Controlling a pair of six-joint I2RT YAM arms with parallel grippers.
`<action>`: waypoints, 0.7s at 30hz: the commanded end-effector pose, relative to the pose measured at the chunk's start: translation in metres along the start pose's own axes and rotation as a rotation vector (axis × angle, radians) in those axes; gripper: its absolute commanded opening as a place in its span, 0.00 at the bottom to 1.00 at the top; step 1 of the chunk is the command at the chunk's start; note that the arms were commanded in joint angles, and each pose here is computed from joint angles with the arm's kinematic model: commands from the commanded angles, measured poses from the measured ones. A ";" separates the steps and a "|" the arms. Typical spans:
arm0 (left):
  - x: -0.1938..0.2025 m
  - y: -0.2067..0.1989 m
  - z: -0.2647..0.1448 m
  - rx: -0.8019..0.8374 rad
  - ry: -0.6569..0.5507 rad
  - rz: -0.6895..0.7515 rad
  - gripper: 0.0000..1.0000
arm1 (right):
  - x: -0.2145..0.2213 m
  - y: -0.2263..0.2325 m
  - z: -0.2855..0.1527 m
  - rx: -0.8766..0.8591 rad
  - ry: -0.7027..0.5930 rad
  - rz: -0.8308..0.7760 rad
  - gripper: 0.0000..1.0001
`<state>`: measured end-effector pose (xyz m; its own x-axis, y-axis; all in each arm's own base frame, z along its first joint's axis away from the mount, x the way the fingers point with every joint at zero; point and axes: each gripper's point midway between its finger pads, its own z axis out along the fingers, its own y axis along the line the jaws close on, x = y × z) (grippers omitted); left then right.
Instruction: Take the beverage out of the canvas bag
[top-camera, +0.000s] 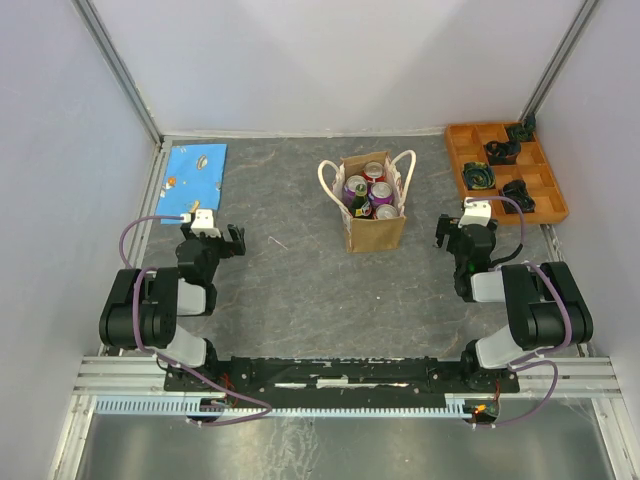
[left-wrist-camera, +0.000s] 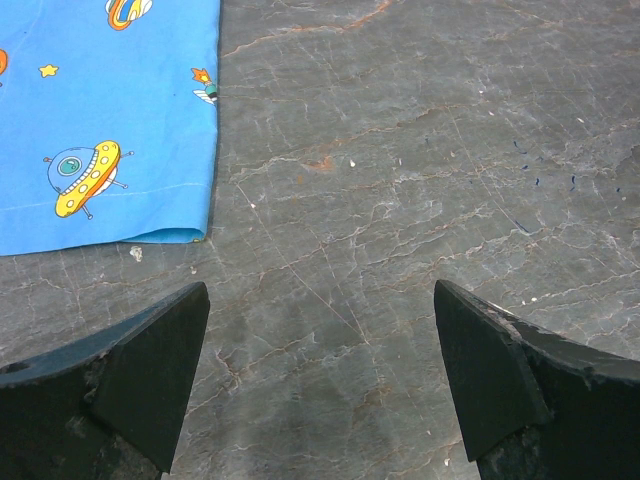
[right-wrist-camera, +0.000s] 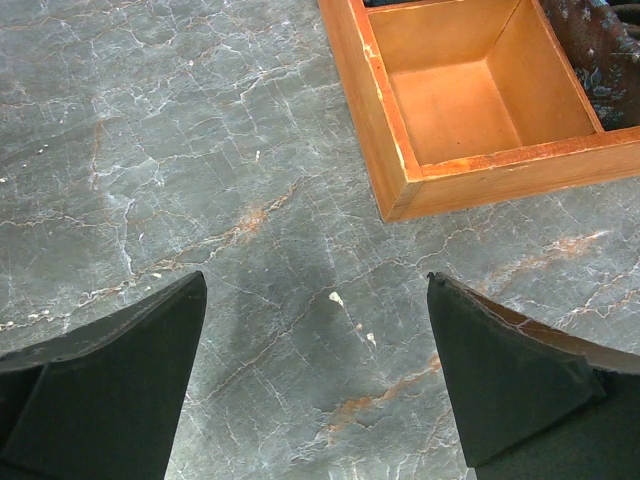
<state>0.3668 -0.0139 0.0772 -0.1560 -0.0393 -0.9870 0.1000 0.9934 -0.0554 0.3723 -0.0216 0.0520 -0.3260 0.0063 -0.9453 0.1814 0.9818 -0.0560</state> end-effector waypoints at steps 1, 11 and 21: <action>-0.017 0.001 0.003 0.004 -0.065 0.047 0.99 | -0.022 0.002 0.005 -0.007 -0.060 0.012 0.99; -0.017 0.001 0.003 0.006 -0.065 0.047 0.99 | -0.022 0.002 0.005 -0.007 -0.060 0.010 0.99; -0.018 0.002 0.003 0.001 -0.069 0.047 0.99 | -0.022 0.002 0.005 -0.006 -0.060 0.012 0.99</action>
<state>0.3668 -0.0139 0.0772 -0.1560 -0.0393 -0.9870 0.1000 0.9934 -0.0554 0.3723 -0.0216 0.0520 -0.3260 0.0063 -0.9453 0.1814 0.9818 -0.0560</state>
